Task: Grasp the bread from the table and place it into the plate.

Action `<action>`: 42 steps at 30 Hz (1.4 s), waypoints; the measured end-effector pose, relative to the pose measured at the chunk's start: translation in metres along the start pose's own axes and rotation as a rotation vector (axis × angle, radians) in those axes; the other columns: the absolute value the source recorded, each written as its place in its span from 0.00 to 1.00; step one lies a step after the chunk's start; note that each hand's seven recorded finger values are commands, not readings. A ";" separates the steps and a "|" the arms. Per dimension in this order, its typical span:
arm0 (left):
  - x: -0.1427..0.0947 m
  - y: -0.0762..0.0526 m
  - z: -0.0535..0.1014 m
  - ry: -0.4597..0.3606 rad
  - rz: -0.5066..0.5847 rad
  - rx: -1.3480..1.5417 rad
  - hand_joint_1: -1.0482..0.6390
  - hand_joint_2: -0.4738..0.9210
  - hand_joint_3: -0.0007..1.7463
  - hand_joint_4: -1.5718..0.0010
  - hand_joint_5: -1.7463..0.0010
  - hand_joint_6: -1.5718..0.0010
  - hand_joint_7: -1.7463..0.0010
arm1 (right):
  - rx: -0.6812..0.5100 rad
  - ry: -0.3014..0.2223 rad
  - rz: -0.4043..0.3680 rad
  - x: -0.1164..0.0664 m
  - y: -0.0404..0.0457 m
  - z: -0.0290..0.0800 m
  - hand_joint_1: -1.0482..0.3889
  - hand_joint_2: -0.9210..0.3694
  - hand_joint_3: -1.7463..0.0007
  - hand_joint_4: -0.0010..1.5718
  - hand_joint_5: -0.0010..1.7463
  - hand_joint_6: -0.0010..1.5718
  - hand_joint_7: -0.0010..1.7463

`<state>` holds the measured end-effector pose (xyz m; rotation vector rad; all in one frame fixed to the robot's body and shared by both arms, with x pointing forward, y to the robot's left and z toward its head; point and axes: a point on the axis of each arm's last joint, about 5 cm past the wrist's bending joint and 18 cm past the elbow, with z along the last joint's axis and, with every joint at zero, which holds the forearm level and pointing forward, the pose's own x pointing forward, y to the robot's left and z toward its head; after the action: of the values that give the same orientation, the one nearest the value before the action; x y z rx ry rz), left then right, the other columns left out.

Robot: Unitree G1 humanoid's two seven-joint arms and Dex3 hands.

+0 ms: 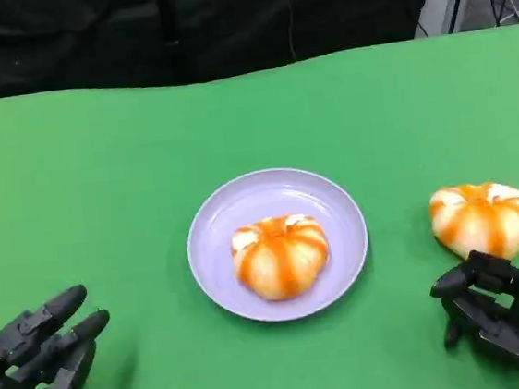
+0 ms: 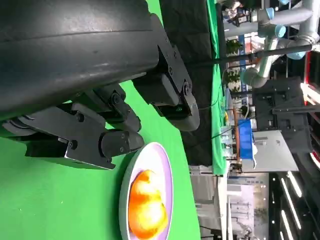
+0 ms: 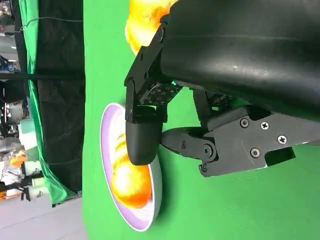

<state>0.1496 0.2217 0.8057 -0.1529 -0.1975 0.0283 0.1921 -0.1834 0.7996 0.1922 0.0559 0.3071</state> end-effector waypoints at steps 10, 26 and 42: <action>0.001 -0.001 0.000 0.003 0.007 0.029 0.65 0.82 0.53 0.39 0.37 0.37 0.47 | 0.000 0.000 0.000 0.000 0.0000 0.000 0.56 0.00 0.72 0.39 0.99 0.47 0.62; 0.001 -0.002 -0.002 0.015 0.083 0.252 0.64 0.75 0.62 0.43 0.16 0.42 0.26 | 0.000 -0.001 0.000 0.000 -0.0003 0.000 0.56 0.00 0.73 0.39 1.00 0.47 0.62; 0.002 -0.003 -0.002 0.014 0.083 0.275 0.64 0.75 0.61 0.43 0.17 0.42 0.27 | 0.000 0.000 0.000 0.000 -0.0003 0.000 0.56 0.00 0.72 0.39 1.00 0.47 0.62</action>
<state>0.1517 0.2182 0.8044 0.1134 -0.1713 0.1365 0.1921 -0.1837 0.7997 0.1919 0.0555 0.3070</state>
